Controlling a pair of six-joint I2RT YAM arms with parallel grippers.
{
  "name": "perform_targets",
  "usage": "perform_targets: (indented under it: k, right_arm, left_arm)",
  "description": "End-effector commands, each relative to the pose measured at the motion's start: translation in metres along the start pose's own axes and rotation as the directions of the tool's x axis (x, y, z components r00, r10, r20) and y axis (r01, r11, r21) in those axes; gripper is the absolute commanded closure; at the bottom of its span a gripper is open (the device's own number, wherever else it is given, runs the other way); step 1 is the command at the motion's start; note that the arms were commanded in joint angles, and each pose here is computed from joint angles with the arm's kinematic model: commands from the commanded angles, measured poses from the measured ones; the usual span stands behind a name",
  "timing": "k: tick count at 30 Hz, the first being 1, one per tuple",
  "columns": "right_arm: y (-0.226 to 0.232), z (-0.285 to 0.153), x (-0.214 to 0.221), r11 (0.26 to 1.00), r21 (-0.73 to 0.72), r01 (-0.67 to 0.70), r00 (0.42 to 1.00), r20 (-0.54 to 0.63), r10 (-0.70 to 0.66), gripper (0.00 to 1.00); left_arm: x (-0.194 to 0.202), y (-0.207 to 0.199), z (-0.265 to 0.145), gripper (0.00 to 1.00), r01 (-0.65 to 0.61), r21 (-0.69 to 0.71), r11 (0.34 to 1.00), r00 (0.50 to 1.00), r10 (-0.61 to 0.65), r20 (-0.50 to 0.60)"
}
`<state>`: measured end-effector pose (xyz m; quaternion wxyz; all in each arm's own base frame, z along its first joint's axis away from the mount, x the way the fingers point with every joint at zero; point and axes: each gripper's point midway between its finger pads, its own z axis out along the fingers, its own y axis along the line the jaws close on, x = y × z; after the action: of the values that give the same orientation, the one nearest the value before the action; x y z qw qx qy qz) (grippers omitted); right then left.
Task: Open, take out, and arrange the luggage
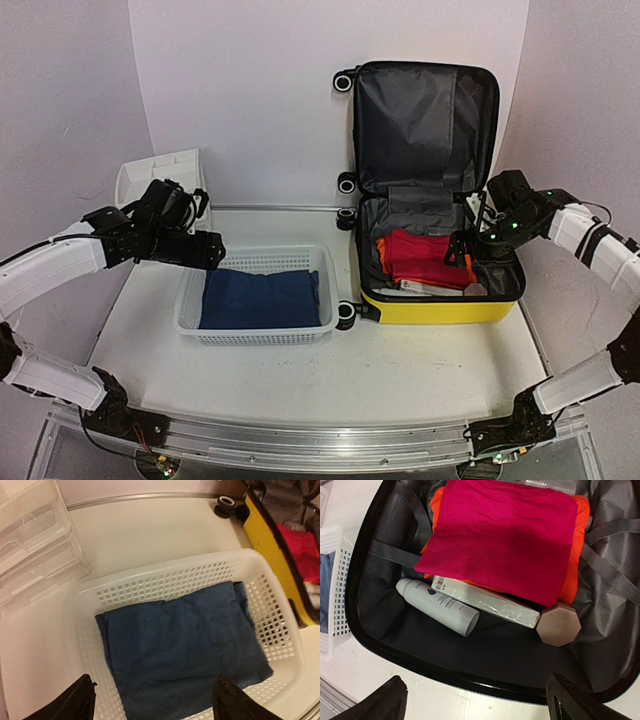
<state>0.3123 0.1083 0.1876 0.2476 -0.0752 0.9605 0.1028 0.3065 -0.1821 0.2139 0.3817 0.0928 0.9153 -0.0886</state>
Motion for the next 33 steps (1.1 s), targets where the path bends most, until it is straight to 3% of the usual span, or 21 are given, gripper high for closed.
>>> perform_targets:
  k: [1, 5, 12, 18, 22, 26, 30, 33]
  right_arm:
    - [0.017, 0.008, -0.030, 0.996, -0.087, -0.016, 0.998, 0.056, 0.021, 0.02]
    - [0.031, 0.036, -0.045, 0.988, -0.157, 0.002, 1.000, -0.012, -0.004, 0.02]
    - [0.053, 0.072, -0.053, 0.952, -0.176, 0.251, 0.962, -0.062, -0.265, 0.05]
    - [0.061, 0.081, -0.048, 0.845, -0.193, 0.499, 0.848, -0.089, -0.522, 0.10]
    - [0.060, 0.095, -0.043, 0.744, -0.187, 0.641, 0.737, -0.123, -0.665, 0.10]
    - [0.076, 0.103, -0.040, 0.625, -0.279, 0.729, 0.642, -0.038, -0.766, 0.10]
    - [0.070, 0.116, -0.073, 0.671, -0.188, 0.717, 0.675, -0.054, -0.736, 0.16]
    - [0.077, 0.118, -0.074, 0.584, -0.224, 0.780, 0.597, -0.016, -0.802, 0.31]
  left_arm:
    - [-0.031, -0.020, -0.030, 0.12, 0.018, 0.174, 0.985, 0.977, -0.054, 0.206]
    - [-0.045, -0.016, -0.059, 0.08, 0.047, 0.220, 0.974, 0.939, -0.118, 0.322]
    - [-0.041, -0.012, -0.071, 0.08, 0.071, 0.239, 0.968, 0.929, -0.152, 0.338]
    - [-0.039, -0.031, -0.069, 0.05, 0.124, 0.351, 0.928, 0.935, -0.228, 0.272]
    - [-0.045, -0.027, -0.047, 0.01, 0.203, 0.309, 0.929, 0.921, -0.288, 0.261]
    - [-0.051, -0.031, -0.017, 0.00, 0.150, 0.252, 0.956, 0.939, -0.217, 0.268]
    - [-0.049, -0.041, 0.010, 0.05, 0.106, 0.232, 0.967, 0.963, -0.157, 0.217]
    - [-0.036, -0.042, 0.018, 0.11, 0.122, 0.209, 0.970, 0.981, -0.150, 0.123]
